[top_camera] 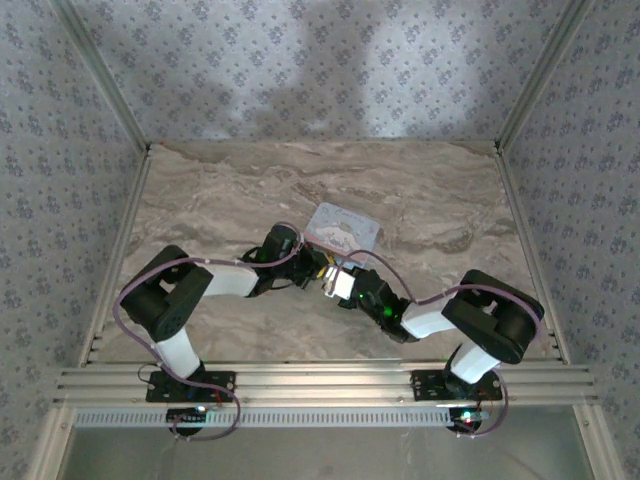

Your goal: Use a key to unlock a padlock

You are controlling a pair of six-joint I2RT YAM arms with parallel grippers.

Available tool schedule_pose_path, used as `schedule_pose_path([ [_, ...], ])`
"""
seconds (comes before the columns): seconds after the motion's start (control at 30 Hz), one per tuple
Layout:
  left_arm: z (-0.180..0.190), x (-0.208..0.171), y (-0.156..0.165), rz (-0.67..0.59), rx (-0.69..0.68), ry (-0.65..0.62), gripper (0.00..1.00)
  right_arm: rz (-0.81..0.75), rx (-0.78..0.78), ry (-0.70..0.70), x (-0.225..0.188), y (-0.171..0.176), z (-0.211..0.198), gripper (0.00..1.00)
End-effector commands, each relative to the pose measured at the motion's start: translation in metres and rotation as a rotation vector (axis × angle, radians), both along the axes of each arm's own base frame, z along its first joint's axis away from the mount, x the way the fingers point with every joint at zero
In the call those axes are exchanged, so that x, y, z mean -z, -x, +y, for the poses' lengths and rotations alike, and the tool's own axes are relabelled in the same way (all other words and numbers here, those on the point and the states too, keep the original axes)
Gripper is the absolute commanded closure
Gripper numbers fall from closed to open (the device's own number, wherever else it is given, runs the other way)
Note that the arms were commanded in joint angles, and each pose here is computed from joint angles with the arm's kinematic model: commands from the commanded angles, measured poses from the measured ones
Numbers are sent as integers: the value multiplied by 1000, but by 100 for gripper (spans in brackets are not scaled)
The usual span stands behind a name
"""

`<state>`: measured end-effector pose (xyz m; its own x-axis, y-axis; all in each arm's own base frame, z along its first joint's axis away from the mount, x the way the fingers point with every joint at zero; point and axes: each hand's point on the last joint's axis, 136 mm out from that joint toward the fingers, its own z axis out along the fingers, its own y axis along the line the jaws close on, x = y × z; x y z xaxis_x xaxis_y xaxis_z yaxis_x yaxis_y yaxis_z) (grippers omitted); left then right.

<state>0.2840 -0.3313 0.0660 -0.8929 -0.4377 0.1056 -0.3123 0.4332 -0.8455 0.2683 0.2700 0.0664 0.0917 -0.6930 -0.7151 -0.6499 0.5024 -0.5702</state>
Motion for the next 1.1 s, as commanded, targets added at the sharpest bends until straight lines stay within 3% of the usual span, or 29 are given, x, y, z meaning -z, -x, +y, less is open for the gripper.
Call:
schedule_pose_path([
  [0.0,-4,-8,4,7,12,10,100,-18,50,-33,-4,-5,-4,100],
  [1.07,-2,-3,7,16,9,3,100,153,179,-449,-9,-19,5,100],
])
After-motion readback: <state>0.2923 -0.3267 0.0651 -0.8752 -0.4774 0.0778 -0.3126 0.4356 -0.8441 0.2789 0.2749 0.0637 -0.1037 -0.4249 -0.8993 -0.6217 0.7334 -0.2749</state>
